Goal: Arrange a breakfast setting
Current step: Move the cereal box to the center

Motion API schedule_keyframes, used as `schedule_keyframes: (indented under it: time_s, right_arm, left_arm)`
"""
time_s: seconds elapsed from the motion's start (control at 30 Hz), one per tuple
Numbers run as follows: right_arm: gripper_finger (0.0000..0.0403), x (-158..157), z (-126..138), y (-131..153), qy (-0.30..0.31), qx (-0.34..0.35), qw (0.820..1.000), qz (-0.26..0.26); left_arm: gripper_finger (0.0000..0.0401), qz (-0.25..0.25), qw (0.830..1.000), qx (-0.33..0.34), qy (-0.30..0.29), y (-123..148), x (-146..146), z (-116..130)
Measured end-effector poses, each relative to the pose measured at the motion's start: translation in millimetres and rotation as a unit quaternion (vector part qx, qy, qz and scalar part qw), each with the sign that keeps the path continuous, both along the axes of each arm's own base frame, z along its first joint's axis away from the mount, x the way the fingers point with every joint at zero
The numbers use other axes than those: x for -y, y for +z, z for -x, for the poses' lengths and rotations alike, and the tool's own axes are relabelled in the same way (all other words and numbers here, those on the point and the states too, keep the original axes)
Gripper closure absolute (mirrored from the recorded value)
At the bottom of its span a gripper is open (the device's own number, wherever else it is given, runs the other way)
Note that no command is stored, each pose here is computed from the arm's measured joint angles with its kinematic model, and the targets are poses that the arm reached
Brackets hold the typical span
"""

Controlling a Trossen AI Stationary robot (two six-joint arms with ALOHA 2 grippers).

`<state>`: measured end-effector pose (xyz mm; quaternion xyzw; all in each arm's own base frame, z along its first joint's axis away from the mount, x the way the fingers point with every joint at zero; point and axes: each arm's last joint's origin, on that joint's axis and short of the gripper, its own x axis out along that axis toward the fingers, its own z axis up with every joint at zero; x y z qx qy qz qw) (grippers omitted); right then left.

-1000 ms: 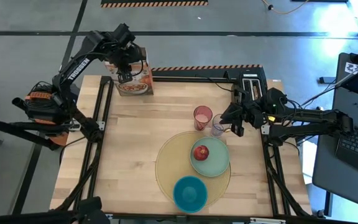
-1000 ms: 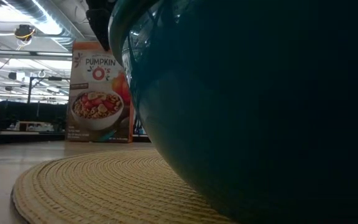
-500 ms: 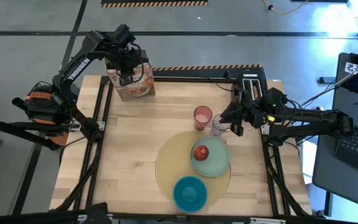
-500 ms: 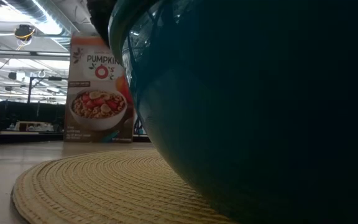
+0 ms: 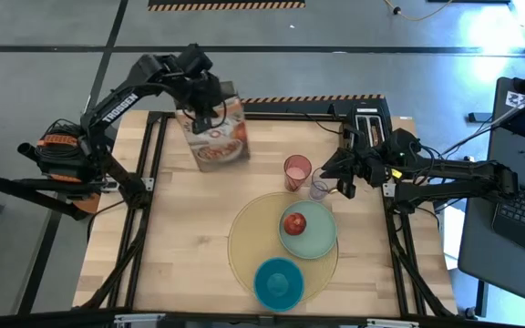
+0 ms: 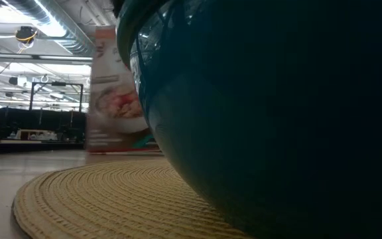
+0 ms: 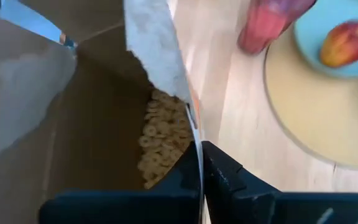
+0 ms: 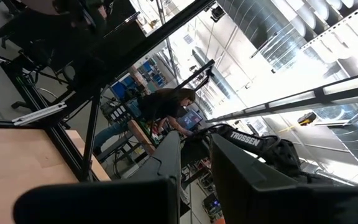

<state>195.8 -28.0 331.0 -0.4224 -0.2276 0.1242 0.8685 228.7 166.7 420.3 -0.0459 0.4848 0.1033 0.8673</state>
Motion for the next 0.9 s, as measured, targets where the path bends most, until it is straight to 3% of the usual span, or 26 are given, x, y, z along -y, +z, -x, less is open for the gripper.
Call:
schedule_keyframes:
  time_s: [0.47,0.67,0.9]
  right_arm:
    - [0.0346,-0.1,-0.2,-0.4,0.001,-0.003,1.0,0.0]
    - [0.0346,0.0,-0.7,-1.6,0.001,-0.009,1.0,-0.001]
    - [0.0346,0.1,-0.7,-1.6,0.001,-0.01,1.0,-0.001]
  left_arm:
    - [0.0401,-0.065,0.994,-0.023,-0.083,-42.5,41.6,-100.4]
    - [0.0401,-0.129,0.988,-0.021,-0.082,-37.0,58.1,-108.1]
    - [0.0401,-0.165,0.984,-0.003,-0.069,-6.0,61.1,-100.7]
